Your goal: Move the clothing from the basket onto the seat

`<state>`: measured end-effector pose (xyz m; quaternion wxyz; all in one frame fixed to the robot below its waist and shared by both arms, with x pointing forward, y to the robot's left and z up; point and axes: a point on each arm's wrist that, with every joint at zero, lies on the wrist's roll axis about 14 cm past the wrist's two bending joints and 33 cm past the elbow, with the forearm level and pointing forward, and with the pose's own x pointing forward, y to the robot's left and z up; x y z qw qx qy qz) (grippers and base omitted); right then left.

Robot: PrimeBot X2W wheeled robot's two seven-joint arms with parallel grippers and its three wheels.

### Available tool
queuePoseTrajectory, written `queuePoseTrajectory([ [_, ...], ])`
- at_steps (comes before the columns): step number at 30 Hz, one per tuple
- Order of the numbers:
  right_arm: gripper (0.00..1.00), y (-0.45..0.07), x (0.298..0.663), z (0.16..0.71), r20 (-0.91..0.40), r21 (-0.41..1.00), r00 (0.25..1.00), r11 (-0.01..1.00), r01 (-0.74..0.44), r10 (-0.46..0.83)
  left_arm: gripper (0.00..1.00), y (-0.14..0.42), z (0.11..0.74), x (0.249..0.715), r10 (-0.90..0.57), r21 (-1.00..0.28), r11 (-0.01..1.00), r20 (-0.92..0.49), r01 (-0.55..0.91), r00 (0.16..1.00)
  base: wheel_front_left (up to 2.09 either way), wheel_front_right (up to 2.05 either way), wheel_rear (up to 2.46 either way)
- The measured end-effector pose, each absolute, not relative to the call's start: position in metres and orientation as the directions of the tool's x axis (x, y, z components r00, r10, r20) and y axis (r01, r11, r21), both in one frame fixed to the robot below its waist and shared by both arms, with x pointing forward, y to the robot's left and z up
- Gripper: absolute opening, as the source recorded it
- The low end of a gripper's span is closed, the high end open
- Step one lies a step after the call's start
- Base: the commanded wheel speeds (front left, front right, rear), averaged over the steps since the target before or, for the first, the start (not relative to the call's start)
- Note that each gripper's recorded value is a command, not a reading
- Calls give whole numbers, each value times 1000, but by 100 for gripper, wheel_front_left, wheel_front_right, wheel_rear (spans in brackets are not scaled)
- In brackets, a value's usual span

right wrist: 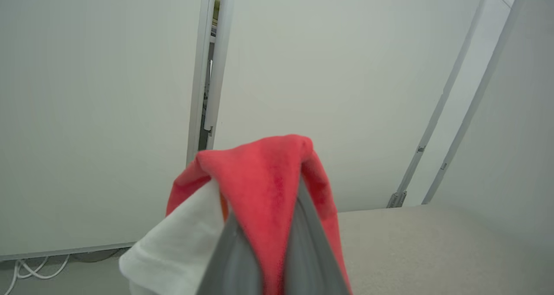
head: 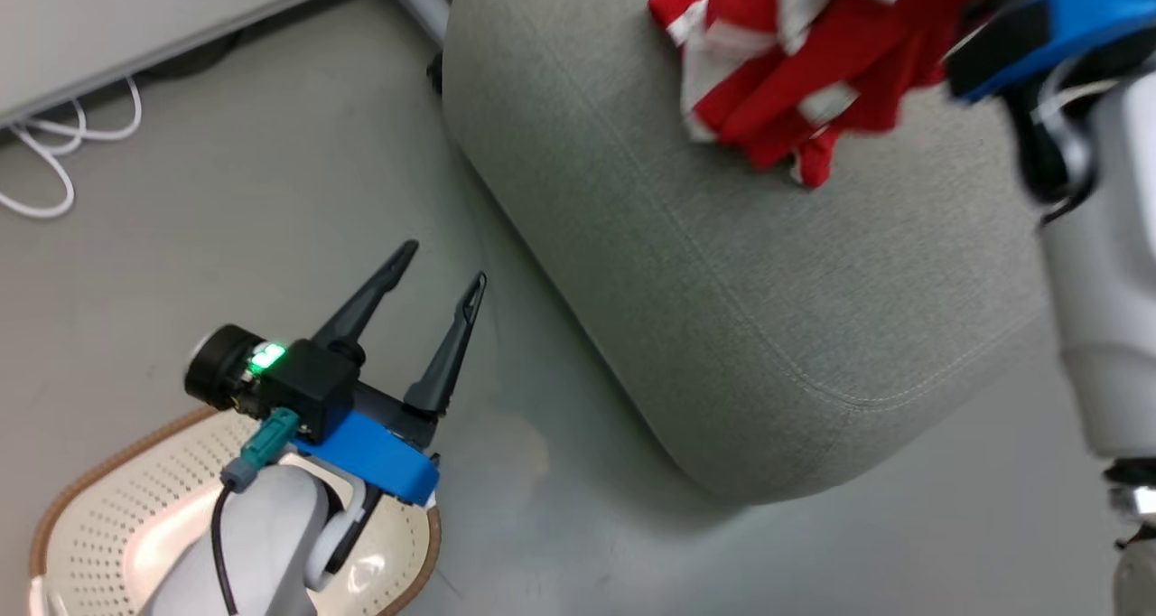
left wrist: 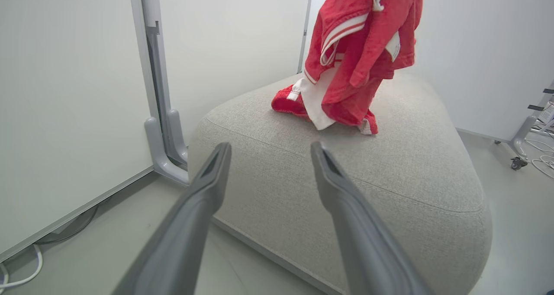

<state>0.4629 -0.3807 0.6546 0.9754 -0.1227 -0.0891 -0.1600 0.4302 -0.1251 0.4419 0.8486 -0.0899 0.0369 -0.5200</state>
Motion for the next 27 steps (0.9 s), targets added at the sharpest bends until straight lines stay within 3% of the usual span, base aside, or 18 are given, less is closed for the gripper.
queuePoseTrajectory([
  [6,0,-415,480,713,364,-235,866,866,441,-343,100,-108,424,457,-875,-183,468,39,865,482,0,0,0],
  [11,0,-439,496,701,365,-255,840,824,506,-403,100,-98,411,474,-875,-164,464,66,870,479,0,0,0],
  [16,0,-459,513,642,276,-242,838,810,535,-471,100,-83,386,485,-871,-167,474,58,865,488,0,0,0],
  [27,0,-449,526,464,-65,-228,842,829,510,-536,100,-62,339,490,-853,-223,508,1,832,521,0,0,0],
])
